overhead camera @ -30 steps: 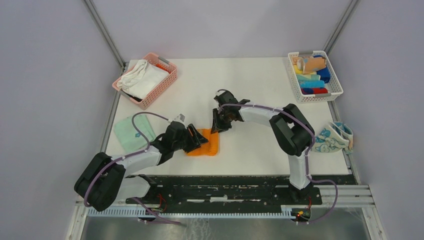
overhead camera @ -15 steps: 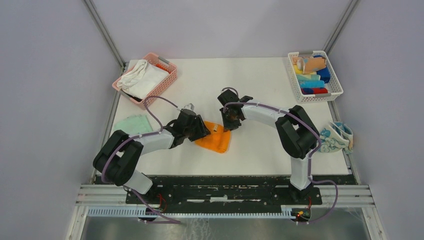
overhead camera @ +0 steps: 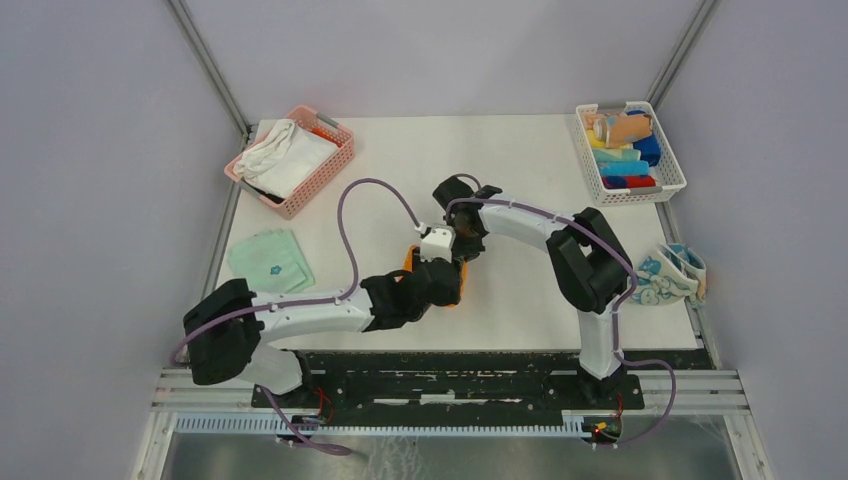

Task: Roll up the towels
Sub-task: Roll the towel at the center of the board.

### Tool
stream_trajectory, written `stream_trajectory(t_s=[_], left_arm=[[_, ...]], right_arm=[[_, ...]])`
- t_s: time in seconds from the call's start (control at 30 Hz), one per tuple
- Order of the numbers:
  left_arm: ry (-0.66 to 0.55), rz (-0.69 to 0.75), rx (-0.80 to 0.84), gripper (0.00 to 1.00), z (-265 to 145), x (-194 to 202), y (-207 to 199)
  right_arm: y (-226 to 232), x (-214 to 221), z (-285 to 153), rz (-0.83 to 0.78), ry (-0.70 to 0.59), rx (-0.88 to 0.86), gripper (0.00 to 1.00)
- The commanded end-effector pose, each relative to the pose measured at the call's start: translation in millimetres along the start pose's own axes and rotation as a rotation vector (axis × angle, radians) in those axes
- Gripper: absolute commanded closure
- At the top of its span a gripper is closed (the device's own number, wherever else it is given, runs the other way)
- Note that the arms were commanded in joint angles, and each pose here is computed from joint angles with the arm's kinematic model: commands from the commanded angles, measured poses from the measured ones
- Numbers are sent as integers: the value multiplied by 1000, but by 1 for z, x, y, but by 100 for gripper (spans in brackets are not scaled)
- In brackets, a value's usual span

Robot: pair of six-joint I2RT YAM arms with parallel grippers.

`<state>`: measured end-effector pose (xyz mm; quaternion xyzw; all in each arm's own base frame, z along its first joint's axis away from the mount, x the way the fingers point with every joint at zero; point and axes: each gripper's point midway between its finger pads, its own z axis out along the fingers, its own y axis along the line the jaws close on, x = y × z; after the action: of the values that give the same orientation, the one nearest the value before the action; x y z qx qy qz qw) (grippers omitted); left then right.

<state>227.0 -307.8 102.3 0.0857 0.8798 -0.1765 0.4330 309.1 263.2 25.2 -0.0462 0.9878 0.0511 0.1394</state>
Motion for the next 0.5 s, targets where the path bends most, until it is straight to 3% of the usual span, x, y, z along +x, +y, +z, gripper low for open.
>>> stream_trajectory(t_s=[0.0,0.17,0.47], left_arm=[[-162,183,-152,39,-6,-26,-10],[-164,335,-205,39,8,-7,-32],[-115,449,-309,41,34,23,-29]], right_arm=[[-6,-1,2,19,22,43,76],[-5,-1,0,16,32,41,75],[-3,2,0,15,48,28,75]])
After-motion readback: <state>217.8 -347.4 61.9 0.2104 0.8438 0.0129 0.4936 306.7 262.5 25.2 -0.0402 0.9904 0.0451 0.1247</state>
